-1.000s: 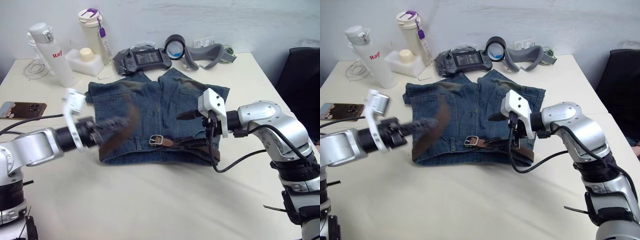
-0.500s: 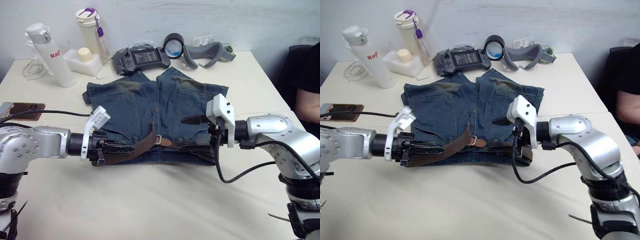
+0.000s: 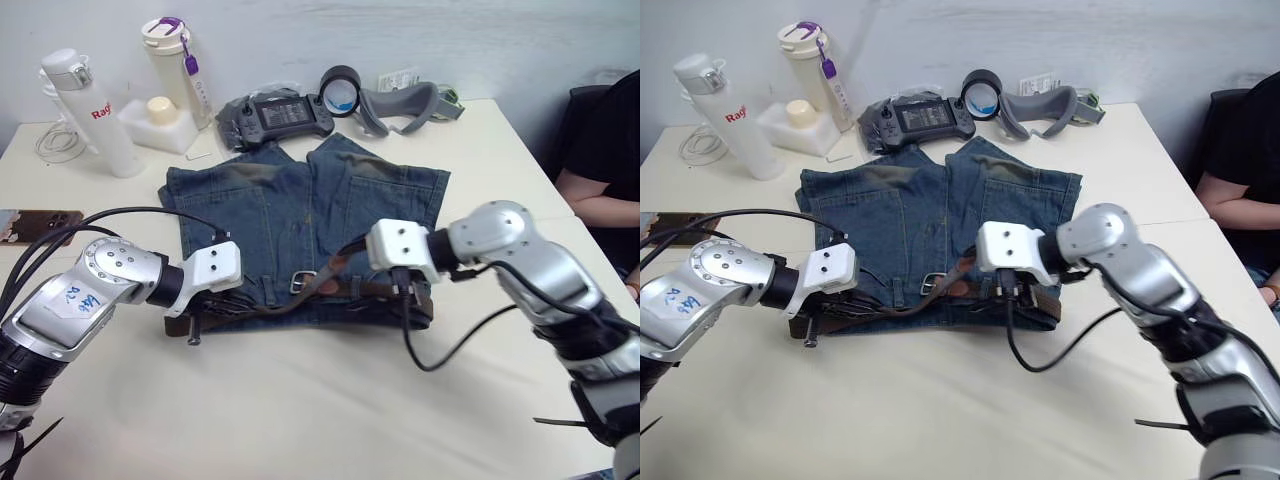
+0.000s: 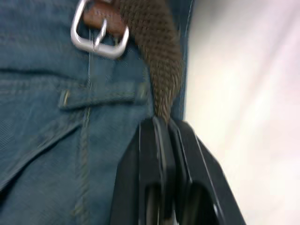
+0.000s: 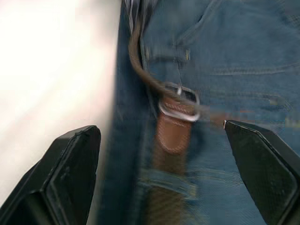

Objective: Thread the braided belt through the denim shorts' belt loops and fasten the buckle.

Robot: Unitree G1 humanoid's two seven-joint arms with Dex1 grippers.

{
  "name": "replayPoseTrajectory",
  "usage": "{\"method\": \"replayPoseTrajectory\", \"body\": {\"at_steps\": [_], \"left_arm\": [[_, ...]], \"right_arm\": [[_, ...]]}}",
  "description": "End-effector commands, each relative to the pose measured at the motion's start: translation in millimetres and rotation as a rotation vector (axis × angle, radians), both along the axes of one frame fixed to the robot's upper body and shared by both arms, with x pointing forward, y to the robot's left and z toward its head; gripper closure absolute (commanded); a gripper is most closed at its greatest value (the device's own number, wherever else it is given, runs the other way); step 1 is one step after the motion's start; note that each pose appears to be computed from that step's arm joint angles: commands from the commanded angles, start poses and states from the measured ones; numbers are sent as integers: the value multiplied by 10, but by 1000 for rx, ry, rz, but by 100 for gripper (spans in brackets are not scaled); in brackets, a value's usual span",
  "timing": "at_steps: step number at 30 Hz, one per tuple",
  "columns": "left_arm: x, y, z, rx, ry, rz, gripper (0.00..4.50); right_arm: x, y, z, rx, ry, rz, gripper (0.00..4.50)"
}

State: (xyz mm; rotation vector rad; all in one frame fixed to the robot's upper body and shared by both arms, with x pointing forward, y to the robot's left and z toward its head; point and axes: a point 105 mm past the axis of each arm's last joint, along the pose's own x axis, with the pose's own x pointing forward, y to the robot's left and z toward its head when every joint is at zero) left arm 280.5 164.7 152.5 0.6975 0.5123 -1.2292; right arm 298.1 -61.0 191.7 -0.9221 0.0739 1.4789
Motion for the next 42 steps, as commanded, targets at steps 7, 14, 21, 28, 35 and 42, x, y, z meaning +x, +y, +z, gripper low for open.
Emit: {"method": "replayPoseTrajectory", "body": {"at_steps": [7, 14, 21, 28, 35, 42], "left_arm": [[24, 96, -2, -7, -52, 35, 445], [26, 150, 4, -34, -49, 77, 450], [104, 224, 64, -44, -64, 108, 450], [151, 212, 136, -70, -70, 120, 450], [153, 369, 762, -400, -60, 274, 301], [-48, 664, 1436, -818, -21, 424, 2]], "right_arm": [[416, 175, -30, -154, -329, 198, 0], [415, 154, 72, -128, -378, 236, 86], [224, 102, 257, -63, -513, 350, 405], [149, 74, 250, -32, -539, 378, 445], [219, 7, 306, 152, -179, 133, 450], [134, -43, 165, 260, 434, -129, 450]]}}
